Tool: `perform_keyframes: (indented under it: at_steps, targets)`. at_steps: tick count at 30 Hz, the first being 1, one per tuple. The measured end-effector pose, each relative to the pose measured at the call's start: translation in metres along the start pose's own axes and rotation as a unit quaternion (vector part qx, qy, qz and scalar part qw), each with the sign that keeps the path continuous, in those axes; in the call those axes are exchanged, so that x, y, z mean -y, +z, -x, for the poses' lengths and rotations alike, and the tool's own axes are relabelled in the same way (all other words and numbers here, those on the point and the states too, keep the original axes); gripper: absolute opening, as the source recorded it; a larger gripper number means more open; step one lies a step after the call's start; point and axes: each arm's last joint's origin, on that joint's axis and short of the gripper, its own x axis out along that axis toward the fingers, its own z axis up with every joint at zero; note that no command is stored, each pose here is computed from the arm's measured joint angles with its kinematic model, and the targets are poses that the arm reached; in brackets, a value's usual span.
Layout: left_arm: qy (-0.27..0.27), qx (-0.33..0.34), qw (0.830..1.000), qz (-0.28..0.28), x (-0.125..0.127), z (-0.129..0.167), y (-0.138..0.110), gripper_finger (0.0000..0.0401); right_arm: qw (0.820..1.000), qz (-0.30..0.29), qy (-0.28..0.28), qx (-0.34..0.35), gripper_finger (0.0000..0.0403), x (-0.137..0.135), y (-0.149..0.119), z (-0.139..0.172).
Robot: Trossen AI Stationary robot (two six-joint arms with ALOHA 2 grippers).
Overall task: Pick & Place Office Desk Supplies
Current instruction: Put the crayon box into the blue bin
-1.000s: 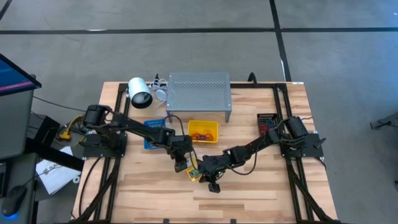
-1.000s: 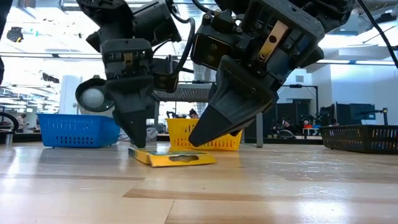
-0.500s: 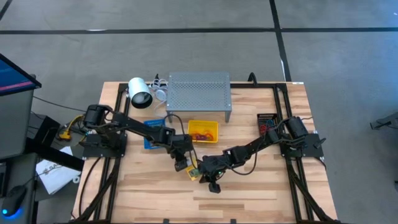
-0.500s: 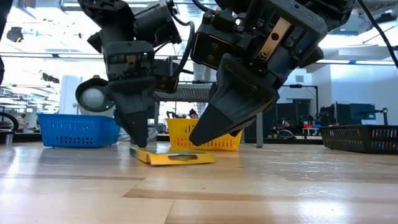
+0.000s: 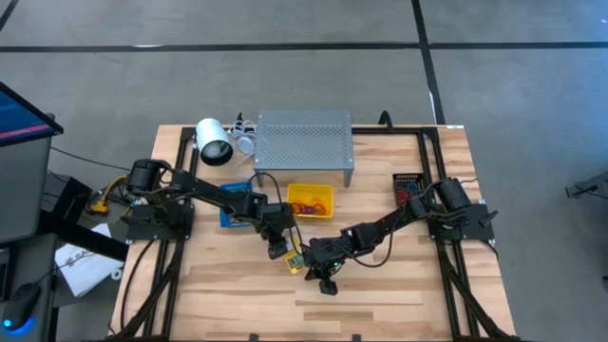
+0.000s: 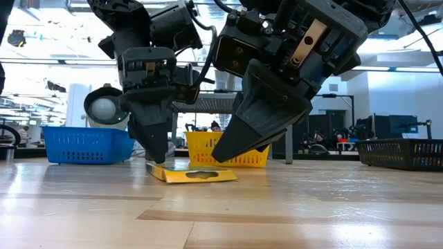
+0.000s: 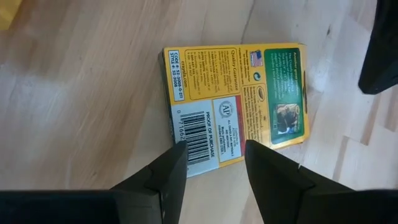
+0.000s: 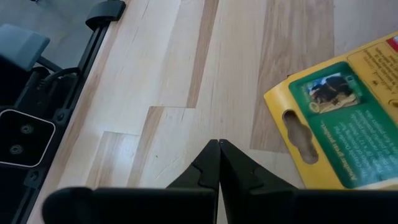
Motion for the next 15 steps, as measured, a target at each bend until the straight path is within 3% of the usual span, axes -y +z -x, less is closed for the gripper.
perform_keyframes:
  at_steps: [8,15]
  targets:
    - [-0.042,0.000,0.999,-0.004,0.010,0.002,-0.001,0.0159,1.000,0.002,0.000,0.000,0.0000,0.000,0.000,0.000]
    - [-0.047,0.048,0.998,-0.005,0.016,0.033,0.004,0.0159,1.000,0.000,-0.005,-0.005,0.0000,0.002,-0.001,0.000]
